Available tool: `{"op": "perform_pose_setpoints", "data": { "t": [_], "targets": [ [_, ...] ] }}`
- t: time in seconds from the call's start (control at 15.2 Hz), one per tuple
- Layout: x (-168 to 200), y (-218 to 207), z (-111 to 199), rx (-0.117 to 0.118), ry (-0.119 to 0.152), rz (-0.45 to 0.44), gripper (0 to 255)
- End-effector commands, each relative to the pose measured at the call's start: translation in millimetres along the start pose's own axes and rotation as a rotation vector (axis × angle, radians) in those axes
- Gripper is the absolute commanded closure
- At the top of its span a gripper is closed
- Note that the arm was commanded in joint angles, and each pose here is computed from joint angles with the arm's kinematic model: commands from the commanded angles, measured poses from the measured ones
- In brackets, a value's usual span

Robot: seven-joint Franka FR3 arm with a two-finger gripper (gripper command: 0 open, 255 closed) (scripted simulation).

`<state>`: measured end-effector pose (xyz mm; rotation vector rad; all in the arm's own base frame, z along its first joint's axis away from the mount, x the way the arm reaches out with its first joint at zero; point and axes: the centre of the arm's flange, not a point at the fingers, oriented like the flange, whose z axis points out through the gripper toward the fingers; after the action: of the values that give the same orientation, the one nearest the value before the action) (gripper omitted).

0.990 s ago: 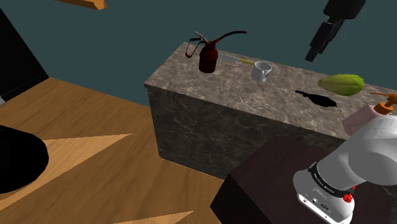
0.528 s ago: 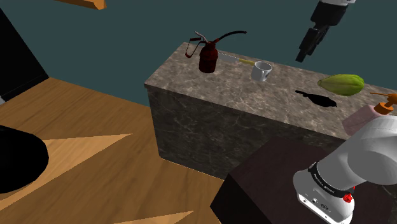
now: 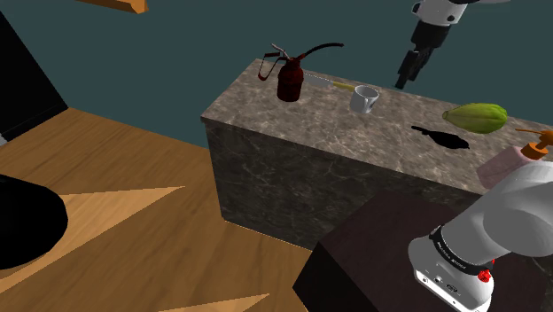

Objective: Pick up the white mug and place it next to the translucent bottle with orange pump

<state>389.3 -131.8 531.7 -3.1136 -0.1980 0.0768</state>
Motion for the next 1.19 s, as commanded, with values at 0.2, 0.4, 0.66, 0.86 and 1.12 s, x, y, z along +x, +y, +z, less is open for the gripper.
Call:
{"op": "perform_pose_setpoints", "data": {
  "t": [0.2, 0.4, 0.66, 0.86, 1.12],
  "targets": [
    [34.9, 50.5, 26.1, 0.003, 0.001, -0.006, 0],
    [55.2, 79.8, 44.2, 0.006, 0.001, -0.009, 0],
    [82.3, 118.7, 68.4, 0.009, 0.001, -0.012, 0],
    [102.7, 147.7, 86.7, 0.012, 0.001, -0.015, 0],
    [130.1, 186.3, 111.1, 0.016, 0.001, -0.019, 0]
  ]
}}
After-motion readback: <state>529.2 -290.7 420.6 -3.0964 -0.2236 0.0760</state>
